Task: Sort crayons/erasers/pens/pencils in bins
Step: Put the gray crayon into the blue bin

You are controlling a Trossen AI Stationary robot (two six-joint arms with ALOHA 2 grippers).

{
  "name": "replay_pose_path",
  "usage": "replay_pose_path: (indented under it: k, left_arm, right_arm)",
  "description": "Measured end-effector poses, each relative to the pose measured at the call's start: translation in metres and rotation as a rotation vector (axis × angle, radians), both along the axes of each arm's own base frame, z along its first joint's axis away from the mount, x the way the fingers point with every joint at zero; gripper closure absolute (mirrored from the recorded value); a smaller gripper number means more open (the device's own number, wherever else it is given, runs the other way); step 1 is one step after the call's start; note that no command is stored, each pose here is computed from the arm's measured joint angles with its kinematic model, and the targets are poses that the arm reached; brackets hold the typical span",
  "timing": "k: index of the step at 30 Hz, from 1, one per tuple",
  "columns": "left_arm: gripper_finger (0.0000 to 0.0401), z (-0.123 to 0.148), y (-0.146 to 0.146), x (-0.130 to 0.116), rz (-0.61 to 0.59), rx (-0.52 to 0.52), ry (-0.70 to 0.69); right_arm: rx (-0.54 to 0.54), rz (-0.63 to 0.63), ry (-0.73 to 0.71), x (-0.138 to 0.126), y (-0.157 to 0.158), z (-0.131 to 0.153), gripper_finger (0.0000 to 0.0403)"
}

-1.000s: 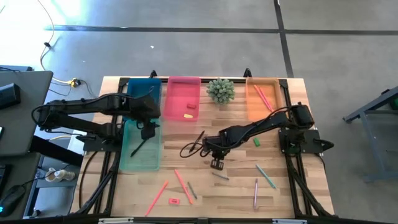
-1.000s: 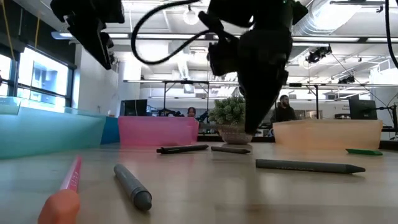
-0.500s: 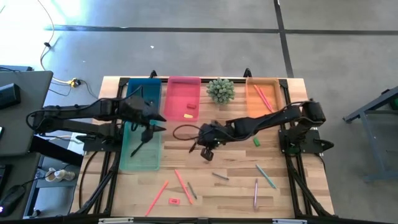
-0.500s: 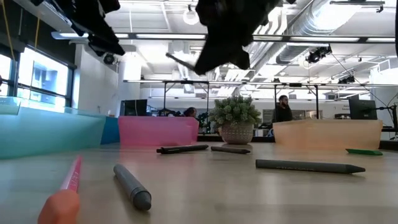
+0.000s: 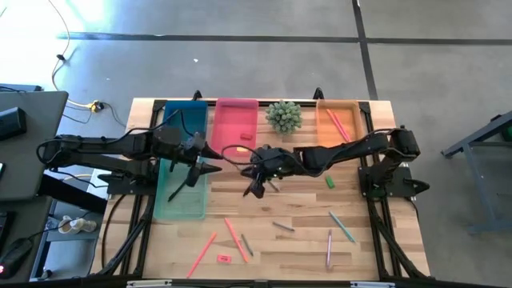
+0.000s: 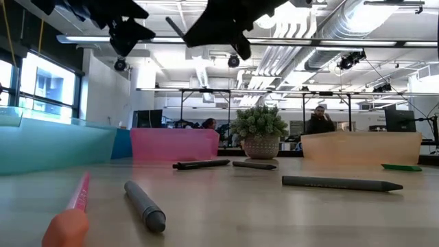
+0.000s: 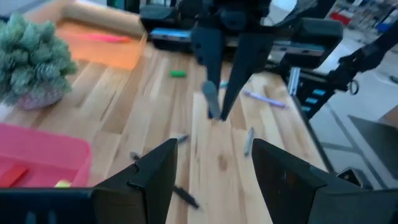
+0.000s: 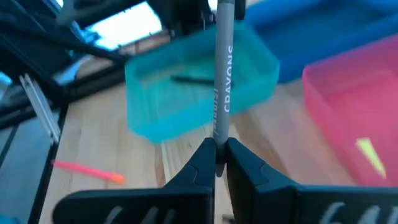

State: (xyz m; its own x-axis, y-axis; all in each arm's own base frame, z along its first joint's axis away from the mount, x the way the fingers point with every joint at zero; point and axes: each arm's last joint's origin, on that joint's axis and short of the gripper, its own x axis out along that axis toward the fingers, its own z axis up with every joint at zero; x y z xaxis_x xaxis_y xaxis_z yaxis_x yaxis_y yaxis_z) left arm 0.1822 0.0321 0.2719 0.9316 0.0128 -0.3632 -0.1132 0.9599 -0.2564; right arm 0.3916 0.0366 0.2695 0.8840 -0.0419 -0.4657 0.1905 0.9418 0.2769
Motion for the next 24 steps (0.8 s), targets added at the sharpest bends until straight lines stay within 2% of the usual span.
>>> replay_pose_path:
  k: [10,18,24]
  left_arm:
    - [0.0204,0.012,0.001,0.004,0.062,-0.024,-0.133]
    - [0.0204,0.023,0.002,0.01,0.065,-0.021,-0.257]
    - [0.0204,0.022,0.004,0.019,0.073,-0.035,-0.286]
  right_arm:
    - [-0.039,-0.024,-0.207,0.008,-0.01,0.019,0.04]
    - [-0.041,-0.029,-0.228,0.009,-0.012,0.021,0.04]
    - [-0.04,-0.029,-0.229,0.009,-0.012,0.021,0.04]
